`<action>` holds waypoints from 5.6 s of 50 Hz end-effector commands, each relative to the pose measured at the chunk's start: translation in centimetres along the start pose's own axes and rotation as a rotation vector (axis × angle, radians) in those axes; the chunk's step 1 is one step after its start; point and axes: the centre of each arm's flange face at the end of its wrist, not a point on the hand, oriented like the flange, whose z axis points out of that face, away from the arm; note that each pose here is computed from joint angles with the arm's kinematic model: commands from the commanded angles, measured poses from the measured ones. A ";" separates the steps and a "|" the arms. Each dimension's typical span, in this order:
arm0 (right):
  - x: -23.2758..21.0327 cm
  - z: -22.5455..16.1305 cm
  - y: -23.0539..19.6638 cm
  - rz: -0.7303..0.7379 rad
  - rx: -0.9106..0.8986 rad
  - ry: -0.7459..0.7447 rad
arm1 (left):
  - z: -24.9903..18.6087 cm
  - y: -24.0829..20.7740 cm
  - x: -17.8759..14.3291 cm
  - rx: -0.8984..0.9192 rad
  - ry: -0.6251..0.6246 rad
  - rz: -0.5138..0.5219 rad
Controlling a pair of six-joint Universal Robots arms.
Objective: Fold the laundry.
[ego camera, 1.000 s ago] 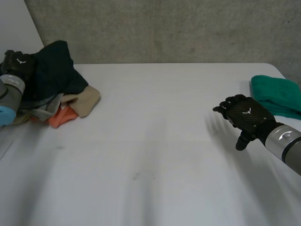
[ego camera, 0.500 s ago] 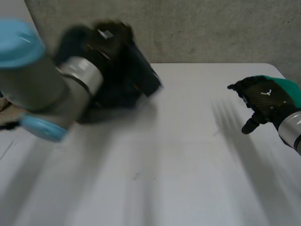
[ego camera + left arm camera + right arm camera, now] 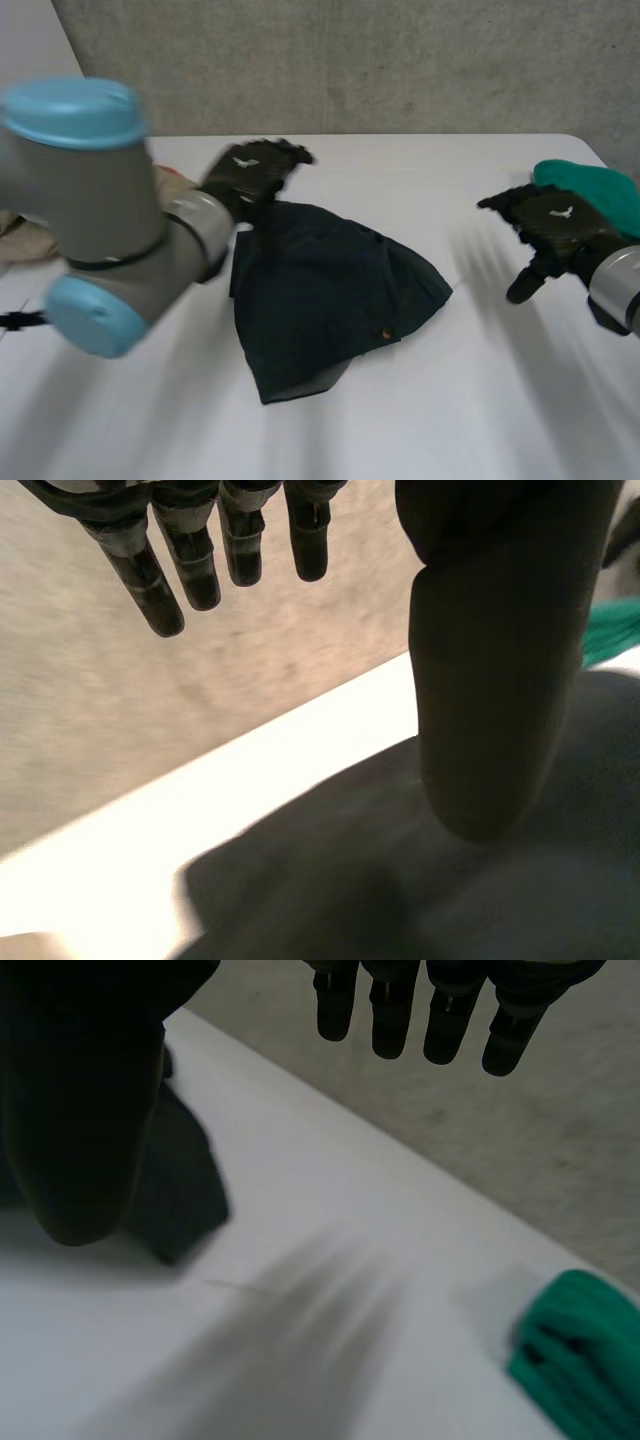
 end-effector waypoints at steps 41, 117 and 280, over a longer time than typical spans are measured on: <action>-4.6 14.0 -6.1 -0.270 0.379 0.082 | 1.4 2.8 4.2 0.009 0.153 0.130; -13.4 0.1 6.9 -0.095 -0.043 -0.109 | 6.5 13.3 -4.2 -0.142 0.211 0.157; -5.4 16.7 1.9 -0.542 0.257 0.345 | 15.8 7.3 -1.0 0.316 -0.165 0.629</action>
